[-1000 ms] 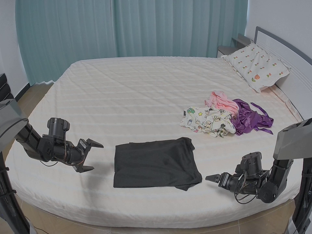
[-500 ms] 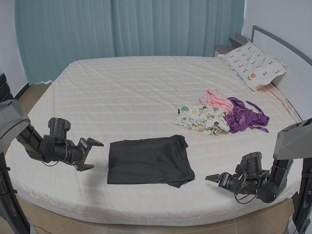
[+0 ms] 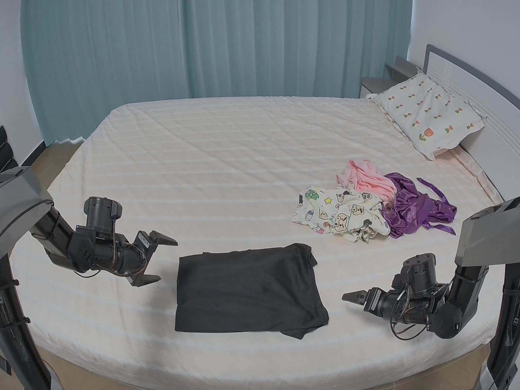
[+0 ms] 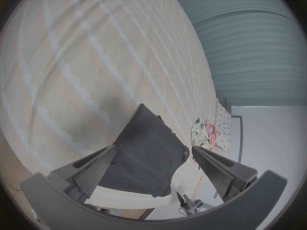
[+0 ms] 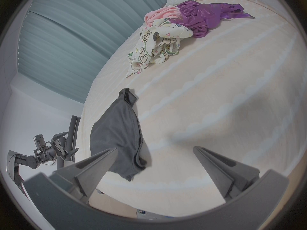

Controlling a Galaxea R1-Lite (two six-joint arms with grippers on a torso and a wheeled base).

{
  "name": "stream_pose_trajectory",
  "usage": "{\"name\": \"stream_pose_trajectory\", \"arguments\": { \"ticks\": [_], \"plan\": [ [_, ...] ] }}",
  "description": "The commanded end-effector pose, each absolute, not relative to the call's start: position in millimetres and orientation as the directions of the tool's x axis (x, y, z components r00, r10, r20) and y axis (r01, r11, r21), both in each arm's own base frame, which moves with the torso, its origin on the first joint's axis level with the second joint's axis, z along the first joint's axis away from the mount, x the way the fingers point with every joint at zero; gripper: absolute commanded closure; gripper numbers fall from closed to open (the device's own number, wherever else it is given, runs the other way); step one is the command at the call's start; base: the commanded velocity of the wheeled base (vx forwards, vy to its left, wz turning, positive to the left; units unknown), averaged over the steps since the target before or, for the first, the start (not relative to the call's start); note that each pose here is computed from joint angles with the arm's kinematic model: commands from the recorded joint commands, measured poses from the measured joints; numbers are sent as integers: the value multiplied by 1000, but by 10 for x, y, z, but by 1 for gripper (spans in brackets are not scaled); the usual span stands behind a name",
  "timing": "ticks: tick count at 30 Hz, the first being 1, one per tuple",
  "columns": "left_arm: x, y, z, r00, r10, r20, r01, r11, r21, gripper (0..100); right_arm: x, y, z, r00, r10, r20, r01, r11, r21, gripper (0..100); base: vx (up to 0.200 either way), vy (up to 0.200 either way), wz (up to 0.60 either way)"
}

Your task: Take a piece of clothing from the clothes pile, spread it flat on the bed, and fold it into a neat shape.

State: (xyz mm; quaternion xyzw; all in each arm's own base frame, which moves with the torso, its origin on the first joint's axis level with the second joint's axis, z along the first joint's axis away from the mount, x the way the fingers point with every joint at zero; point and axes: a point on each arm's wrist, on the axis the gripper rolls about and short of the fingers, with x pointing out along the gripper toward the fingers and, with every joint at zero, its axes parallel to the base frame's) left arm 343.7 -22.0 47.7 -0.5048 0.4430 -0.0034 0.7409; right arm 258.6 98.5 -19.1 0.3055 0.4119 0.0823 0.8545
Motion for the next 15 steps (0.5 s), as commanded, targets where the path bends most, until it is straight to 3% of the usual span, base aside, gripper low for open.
{"name": "stream_pose_trajectory", "arguments": {
  "ticks": [1, 5, 15],
  "plan": [
    [3352, -261, 396, 576, -456, -678, -409, 557, -723, 0, 2584, 986, -197, 645, 392, -655, 109, 802, 588, 0, 0, 0, 0],
    [3215, -255, 263, 560, -457, -691, -270, 688, -674, 0, 2581, 985, -194, 645, 392, -655, 108, 802, 587, 0, 0, 0, 0],
    [3207, -493, -152, 542, -413, -732, -55, 852, -521, 0, 2554, 979, -195, 641, 390, -661, 111, 805, 583, 0, 0, 0, 0]
  ]
}}
